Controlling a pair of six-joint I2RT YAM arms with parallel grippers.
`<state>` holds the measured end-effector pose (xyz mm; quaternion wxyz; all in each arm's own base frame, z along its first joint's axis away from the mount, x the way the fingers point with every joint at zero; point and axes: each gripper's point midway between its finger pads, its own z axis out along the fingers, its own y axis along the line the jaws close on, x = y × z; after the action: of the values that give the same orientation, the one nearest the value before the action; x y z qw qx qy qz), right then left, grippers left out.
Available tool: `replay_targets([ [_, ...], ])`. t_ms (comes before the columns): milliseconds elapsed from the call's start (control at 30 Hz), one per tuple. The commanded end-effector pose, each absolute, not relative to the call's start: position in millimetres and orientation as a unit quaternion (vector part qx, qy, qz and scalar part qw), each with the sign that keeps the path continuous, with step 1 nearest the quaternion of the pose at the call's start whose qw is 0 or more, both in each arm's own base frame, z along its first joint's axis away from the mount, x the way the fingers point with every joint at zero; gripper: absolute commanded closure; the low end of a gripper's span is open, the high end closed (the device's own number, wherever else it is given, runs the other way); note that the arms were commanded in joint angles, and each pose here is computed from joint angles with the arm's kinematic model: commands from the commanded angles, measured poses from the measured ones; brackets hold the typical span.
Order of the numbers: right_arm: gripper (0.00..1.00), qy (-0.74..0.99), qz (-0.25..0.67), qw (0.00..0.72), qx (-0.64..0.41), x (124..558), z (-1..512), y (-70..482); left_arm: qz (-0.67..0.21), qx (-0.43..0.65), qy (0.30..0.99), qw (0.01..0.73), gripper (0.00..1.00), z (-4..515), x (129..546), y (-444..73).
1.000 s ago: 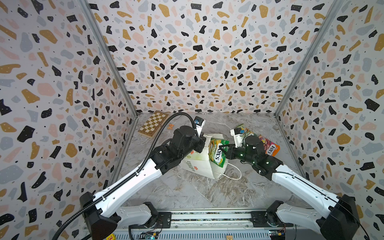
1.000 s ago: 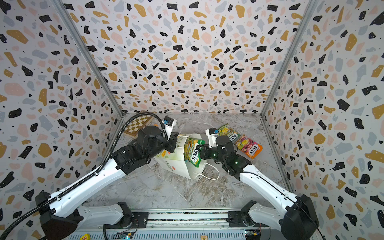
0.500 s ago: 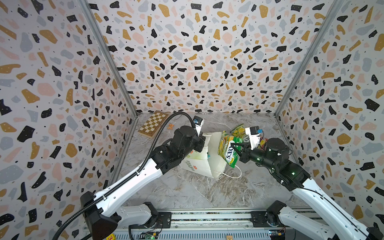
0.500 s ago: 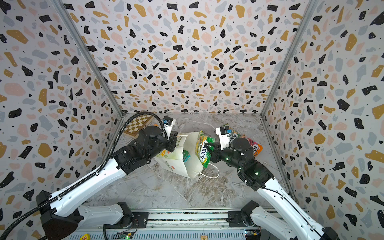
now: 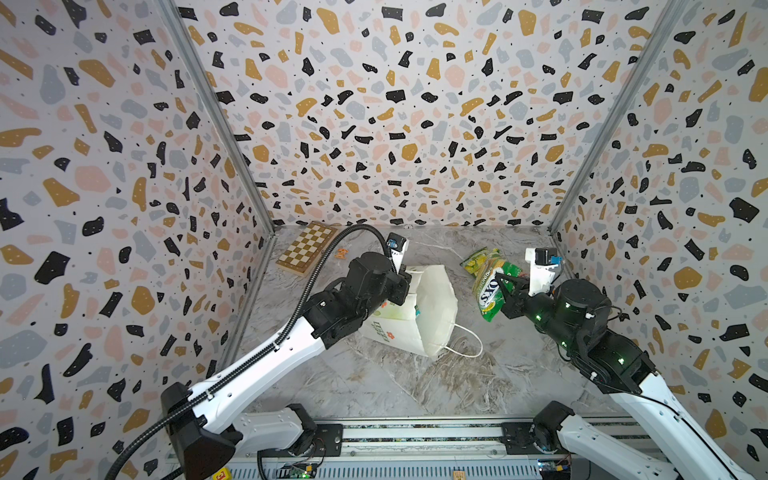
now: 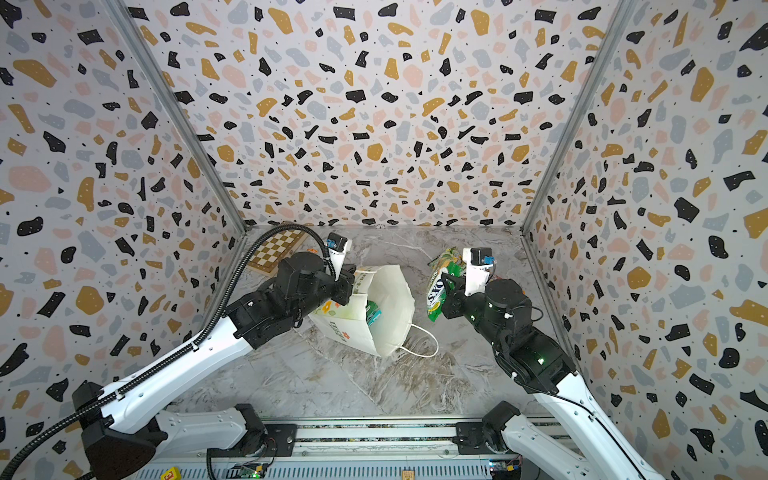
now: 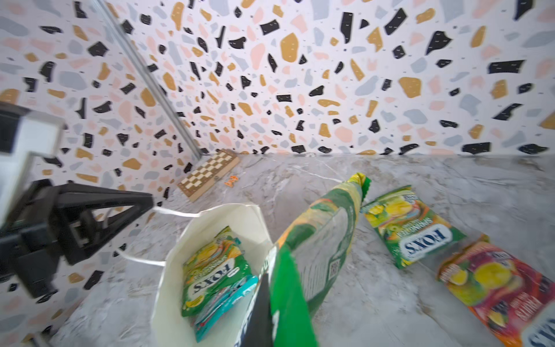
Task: Take the snacks out of the paper bag
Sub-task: 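Lower the green packet in front of the other packets and open the right gripper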
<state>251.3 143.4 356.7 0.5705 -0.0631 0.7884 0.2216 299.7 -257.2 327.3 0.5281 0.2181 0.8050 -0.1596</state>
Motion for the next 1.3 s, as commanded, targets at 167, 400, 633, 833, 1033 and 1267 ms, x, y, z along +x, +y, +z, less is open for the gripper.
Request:
replay_targets([
  [167,1.00,0.829,0.153,0.538,-0.012,290,313,112,-0.180,0.222,0.792,0.540,1.00,337,296,-262],
  [400,1.00,0.831,0.267,0.489,-0.006,329,260,120,-0.181,0.225,0.791,0.540,1.00,337,293,-259],
  [633,1.00,0.817,0.342,0.464,-0.023,360,237,145,-0.178,0.227,0.789,0.542,1.00,338,290,-256],
  [833,1.00,0.801,0.388,0.455,-0.031,381,232,161,-0.174,0.229,0.789,0.543,1.00,338,287,-251],
  [1033,1.00,0.790,0.423,0.442,-0.026,401,218,166,-0.178,0.235,0.788,0.541,1.00,339,283,-251],
  [1267,1.00,0.792,0.446,0.418,-0.011,408,187,156,-0.183,0.246,0.786,0.537,1.00,339,279,-252],
])
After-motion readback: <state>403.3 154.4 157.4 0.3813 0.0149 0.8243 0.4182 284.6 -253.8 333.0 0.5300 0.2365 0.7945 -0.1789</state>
